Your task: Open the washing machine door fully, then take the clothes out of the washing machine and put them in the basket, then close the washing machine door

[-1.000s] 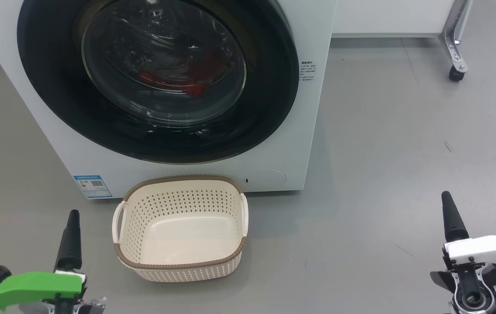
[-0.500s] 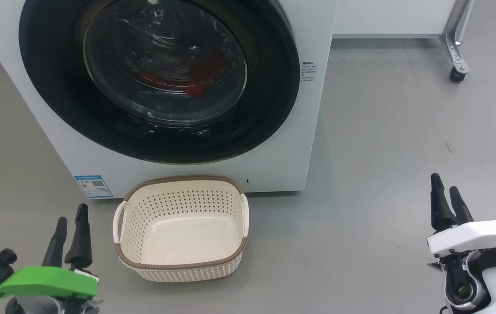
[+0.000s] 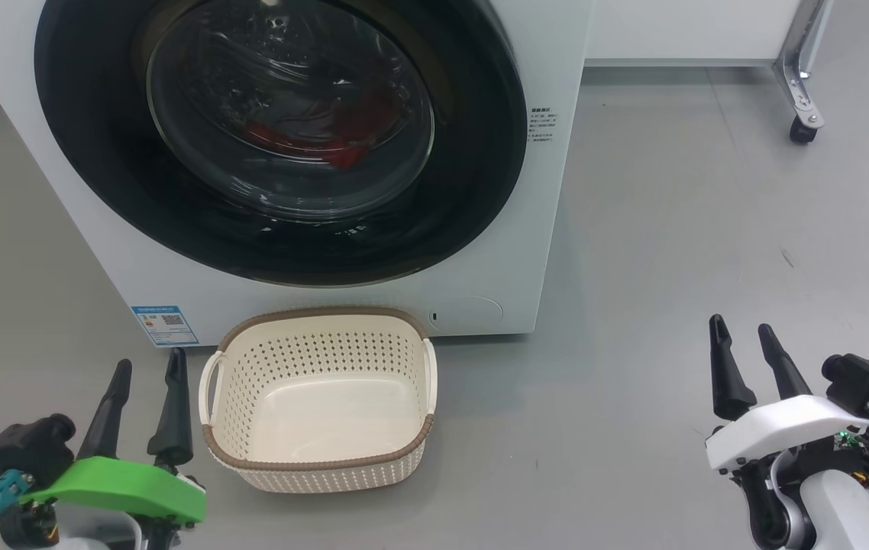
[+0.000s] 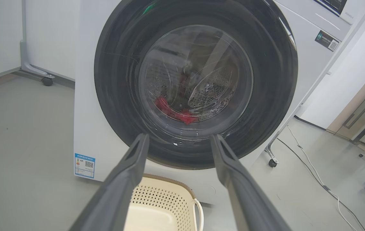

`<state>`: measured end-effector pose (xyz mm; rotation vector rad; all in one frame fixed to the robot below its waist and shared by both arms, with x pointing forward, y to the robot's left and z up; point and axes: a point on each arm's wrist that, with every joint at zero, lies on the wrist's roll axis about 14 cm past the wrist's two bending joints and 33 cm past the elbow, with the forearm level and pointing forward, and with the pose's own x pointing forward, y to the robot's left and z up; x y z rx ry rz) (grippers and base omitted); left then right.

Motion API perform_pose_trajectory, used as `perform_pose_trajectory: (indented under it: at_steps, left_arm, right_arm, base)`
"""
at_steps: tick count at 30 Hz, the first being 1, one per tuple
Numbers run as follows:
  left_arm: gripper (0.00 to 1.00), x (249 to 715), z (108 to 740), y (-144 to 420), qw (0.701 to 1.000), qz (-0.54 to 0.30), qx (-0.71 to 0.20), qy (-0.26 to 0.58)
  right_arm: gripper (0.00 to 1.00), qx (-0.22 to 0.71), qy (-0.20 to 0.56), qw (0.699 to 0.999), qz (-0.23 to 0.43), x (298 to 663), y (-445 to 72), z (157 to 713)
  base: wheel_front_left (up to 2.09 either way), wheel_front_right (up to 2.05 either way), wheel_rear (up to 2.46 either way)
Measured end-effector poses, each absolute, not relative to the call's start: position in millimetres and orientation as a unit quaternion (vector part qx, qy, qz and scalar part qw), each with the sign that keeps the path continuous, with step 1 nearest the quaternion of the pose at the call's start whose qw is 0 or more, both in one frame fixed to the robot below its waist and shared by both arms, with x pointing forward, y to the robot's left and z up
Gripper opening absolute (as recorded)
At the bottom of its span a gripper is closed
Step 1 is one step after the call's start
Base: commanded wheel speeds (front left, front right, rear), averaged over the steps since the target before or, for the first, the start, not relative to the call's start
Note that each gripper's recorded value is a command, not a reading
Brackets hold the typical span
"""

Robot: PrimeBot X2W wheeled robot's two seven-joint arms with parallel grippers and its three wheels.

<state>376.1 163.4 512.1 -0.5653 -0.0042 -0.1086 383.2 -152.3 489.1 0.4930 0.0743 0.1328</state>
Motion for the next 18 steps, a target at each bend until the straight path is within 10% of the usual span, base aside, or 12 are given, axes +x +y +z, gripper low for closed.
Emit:
perform_pose_trajectory:
  at_steps: [18]
  left_arm:
    - [1.00, 372, 504, 151, 0.980, -0.056, -0.192, -0.006]
  right_arm:
    - [1.00, 0.143, 0.028, 0.985, 0.090, 379, -135, 484]
  base:
    - [0.00, 0.00, 0.00]
